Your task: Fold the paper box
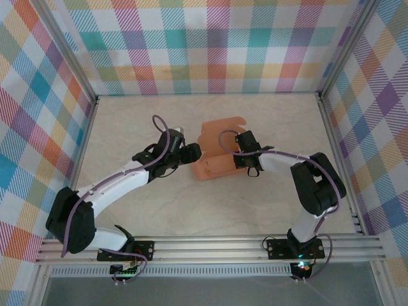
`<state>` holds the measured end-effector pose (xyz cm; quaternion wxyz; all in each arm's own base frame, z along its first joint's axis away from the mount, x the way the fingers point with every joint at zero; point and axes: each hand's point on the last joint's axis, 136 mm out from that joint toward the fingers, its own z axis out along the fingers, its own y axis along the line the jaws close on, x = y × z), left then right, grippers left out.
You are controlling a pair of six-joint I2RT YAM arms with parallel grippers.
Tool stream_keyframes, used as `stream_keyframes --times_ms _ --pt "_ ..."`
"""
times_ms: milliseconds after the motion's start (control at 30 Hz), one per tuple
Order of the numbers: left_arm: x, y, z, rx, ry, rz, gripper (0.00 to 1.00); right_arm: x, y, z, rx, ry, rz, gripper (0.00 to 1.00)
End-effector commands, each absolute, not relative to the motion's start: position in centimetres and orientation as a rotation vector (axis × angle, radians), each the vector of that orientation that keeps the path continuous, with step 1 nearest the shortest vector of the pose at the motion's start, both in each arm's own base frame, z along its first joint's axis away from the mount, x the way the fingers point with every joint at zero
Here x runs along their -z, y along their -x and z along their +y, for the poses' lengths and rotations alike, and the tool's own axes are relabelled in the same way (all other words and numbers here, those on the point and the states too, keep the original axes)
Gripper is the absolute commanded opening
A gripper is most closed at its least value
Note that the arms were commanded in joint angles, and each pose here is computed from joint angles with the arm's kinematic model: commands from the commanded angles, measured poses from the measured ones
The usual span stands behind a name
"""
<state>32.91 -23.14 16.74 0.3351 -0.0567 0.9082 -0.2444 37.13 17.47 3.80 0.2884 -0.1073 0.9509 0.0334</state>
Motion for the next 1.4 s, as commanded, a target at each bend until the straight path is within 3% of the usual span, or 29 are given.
stream_keyframes --times_ms 0,133,300,700,1133,1367 --pt "-15.7 -32.3 -24.7 0.712 0.153 2.427 0.62 -2.8 -36.6 17.3 -0.099 0.274 2.581 0.10" --pt "-14.6 -33.3 -26.9 0.802 0.169 2.442 0.48 -2.7 -36.5 17.4 -0.107 0.274 2.587 0.09" --pt "-12.2 -35.2 -26.7 0.681 0.101 2.401 0.44 -2.8 -36.3 17.2 -0.104 0.276 2.585 0.10" --pt "-8.3 -37.0 -28.8 0.680 0.055 2.473 0.48 -2.7 -36.4 17.2 -0.098 0.276 2.588 0.10" --pt "-8.0 -36.9 -32.8 0.970 0.120 2.493 0.47 -2.4 -36.3 17.3 -0.113 0.268 2.596 0.09" --pt "-7.2 -38.4 -33.2 0.978 0.179 2.498 0.48 -2.4 -36.4 17.6 -0.133 0.268 2.598 0.09"
